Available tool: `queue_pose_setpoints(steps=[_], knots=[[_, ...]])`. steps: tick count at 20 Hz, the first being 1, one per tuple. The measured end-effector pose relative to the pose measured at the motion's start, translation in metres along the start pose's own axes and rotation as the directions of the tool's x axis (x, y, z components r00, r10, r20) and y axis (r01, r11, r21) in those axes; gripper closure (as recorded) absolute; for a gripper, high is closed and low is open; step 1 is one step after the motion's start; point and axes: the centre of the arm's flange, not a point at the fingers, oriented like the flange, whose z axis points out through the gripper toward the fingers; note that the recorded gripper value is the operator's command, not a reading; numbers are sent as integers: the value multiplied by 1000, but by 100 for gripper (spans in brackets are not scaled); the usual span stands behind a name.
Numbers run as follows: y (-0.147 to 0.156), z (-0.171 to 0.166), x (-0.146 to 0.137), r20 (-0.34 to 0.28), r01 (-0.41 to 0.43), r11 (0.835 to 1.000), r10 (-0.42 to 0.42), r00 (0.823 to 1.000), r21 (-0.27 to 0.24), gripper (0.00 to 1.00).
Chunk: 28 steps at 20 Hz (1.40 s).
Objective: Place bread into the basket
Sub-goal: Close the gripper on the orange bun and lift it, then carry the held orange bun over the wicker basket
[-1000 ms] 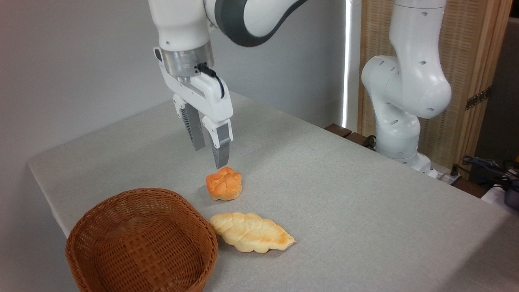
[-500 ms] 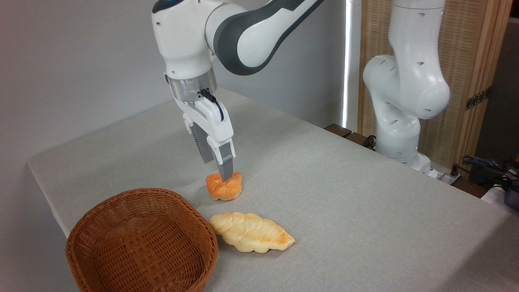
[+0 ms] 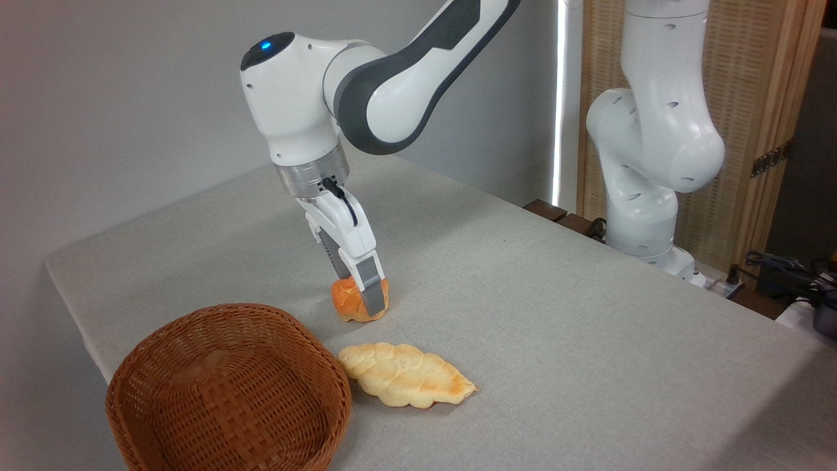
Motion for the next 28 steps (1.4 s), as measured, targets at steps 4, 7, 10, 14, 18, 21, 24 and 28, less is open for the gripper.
queue_pose_setpoints(steps=[4, 7, 10, 14, 18, 21, 24, 28], knots=[[0, 1, 1, 6, -4, 1000, 4, 1000, 5, 35], [-1, 1, 0, 19, -14, 1000, 14, 1000, 22, 49], [-1, 1, 0, 19, -15, 1000, 15, 1000, 24, 48], [-2, 0, 0, 17, -15, 1000, 15, 1000, 26, 48], [-2, -1, 0, 17, -15, 1000, 15, 1000, 27, 47], [-3, -3, 0, 13, -13, 999, 12, 1000, 30, 46], [-8, -13, -1, 0, -5, 999, 5, 1000, 38, 45], [-19, -46, -3, -44, 17, 998, -14, 999, 67, 45]])
